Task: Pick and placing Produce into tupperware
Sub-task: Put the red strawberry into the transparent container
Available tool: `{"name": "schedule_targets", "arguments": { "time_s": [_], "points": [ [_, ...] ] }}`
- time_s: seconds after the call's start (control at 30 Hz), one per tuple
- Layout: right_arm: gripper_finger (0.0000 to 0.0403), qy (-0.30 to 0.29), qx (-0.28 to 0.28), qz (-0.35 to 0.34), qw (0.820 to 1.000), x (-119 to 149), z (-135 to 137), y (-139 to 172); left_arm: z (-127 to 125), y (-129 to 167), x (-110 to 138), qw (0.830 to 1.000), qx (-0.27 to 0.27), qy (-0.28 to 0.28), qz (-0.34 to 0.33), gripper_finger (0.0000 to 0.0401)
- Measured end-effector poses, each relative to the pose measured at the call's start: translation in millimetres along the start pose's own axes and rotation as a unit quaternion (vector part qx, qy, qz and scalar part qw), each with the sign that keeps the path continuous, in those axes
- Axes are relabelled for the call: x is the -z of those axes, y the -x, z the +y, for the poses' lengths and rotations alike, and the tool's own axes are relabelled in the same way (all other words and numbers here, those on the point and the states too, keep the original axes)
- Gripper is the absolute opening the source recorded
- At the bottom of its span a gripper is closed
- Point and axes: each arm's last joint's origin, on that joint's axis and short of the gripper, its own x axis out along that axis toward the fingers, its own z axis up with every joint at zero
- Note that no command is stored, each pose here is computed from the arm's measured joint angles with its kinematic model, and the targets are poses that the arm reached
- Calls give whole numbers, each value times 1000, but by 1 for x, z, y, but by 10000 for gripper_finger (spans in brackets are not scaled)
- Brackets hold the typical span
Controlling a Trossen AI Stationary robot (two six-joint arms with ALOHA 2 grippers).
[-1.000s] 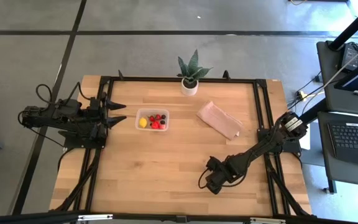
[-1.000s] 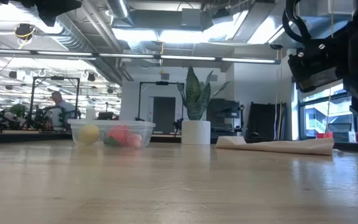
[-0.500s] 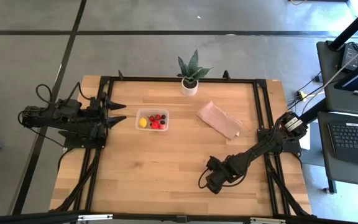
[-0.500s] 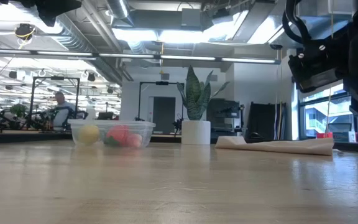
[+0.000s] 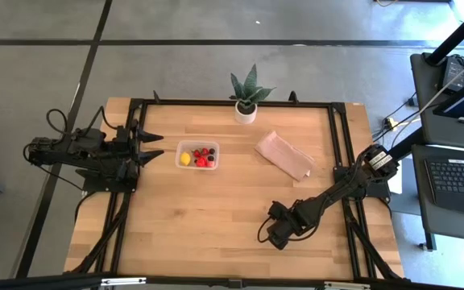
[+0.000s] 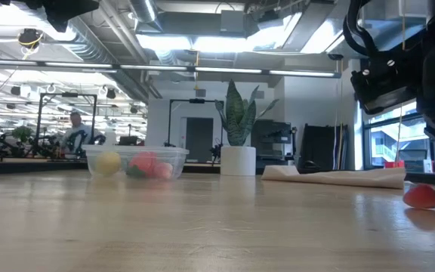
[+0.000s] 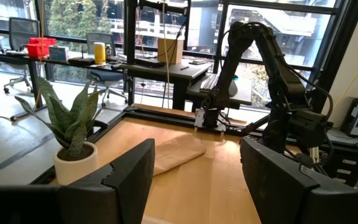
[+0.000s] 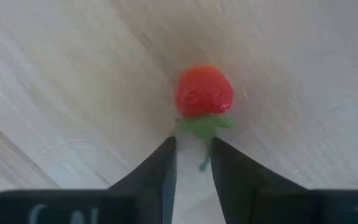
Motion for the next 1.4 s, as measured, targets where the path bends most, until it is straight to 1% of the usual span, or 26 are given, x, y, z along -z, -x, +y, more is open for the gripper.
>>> {"name": "schedule_targets", "arguments": {
  "time_s": [0.17, 0.37, 0.57, 0.7, 0.73, 0.8, 0.9, 1.0, 1.07, 1.13, 1.2, 1.27, 1.4],
  "points": [
    [74, 0, 0, 0, 1000, 0, 0, 0, 0, 0, 0, 1000, 0, 0, 0, 229],
    [12, 0, -5, 1, 1000, 0, 1, -1, 0, 0, 0, 1000, 0, 0, 0, 229],
    [5, 1, -7, 0, 1000, -1, 2, 1, 0, 0, 0, 1000, 0, 0, 0, 229],
    [3, 31, -7, -15, 999, -9, 12, 10, 0, 0, 0, 1000, 0, 0, 0, 229],
    [3, 40, -23, -28, 999, -16, 19, 16, 0, 0, 0, 1000, 0, 0, 0, 229],
    [2, 56, -39, -56, 996, -35, 26, 34, 0, 0, 0, 1000, 0, 0, 0, 229],
    [2, 89, -40, -100, 990, -64, 30, 62, 0, 0, 0, 1000, 0, 0, -1, 229],
    [2, 120, -19, -161, 979, -92, 26, 103, 0, 0, -1, 1000, 0, 0, -2, 229],
    [1, 137, -11, -216, 967, -115, 23, 133, 0, 0, -1, 1000, 0, 0, -2, 229],
    [1, 156, 5, -254, 954, -139, 15, 159, 0, 0, -1, 1000, 0, -1, -3, 229],
    [1, 167, -7, -300, 939, -164, 8, 189, 0, 0, -1, 1000, 0, -1, -4, 229],
    [1, 160, -24, -350, 923, -187, -2, 218, 0, 0, -1, 1000, 0, 0, -5, 229],
    [0, 156, -46, -406, 899, -223, -23, 258, 0, 0, -1, 1000, 0, -2, -5, 229]
  ]
}}
